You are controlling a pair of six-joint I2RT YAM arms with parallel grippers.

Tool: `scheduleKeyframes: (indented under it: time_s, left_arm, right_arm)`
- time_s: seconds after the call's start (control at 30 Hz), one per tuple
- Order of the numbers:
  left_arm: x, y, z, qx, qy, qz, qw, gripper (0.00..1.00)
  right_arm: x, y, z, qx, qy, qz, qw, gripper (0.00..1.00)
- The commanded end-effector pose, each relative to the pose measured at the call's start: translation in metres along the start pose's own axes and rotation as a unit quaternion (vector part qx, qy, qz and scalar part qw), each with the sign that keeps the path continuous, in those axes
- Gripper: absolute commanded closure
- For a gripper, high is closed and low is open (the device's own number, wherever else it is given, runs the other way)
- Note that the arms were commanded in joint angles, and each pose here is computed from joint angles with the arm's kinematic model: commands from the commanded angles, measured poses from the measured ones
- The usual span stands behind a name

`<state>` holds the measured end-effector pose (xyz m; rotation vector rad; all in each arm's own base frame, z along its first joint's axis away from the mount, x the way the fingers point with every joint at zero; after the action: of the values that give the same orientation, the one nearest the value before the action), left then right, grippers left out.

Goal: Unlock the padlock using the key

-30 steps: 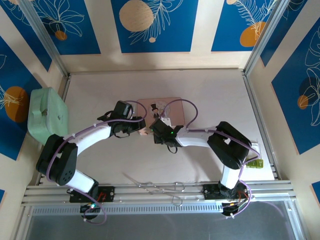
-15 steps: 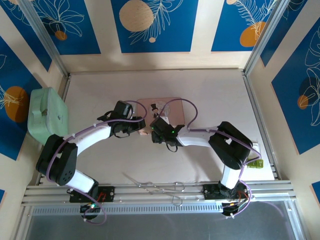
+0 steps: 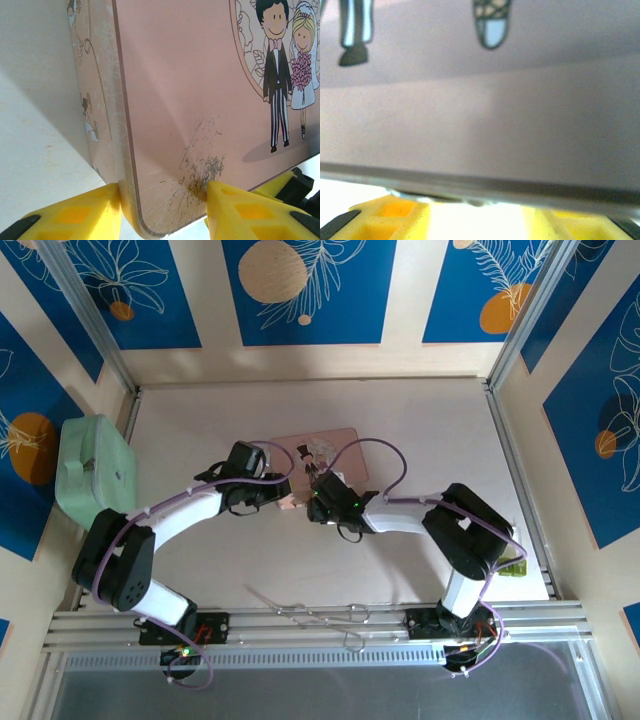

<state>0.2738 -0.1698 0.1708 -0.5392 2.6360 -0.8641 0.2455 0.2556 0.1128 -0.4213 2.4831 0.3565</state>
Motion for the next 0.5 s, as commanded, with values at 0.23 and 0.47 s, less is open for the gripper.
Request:
scheduleKeyframes:
  time_s: [0.23,0.47]
  left_arm:
    - [0.011,0.007,-0.004,-0.004,0.034,0.010,0.999,0.55]
    - [0.011,0.007,-0.004,-0.002,0.033,0.009,0.999,0.56]
  right_arm:
    - [-0.019,-0.010,-0.015,-0.017,-0.043,0.046,0.998,0.58]
    - [-0.006,-0.004,-0.016,-0.012,-0.027,0.027,0.999,0.56]
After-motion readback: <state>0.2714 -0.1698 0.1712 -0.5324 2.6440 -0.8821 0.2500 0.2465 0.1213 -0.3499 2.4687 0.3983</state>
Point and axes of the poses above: each hand's point on the last joint's axis, 136 mm out from that joint toward the fingers, its own z axis out along the fingers, its own y axis along the line the jaws close on, x = y × z, the point moved 10 cm from there along -z, back along the fingers, and after that the axes turned 15 degrees about -z, right-handed, at the moved point
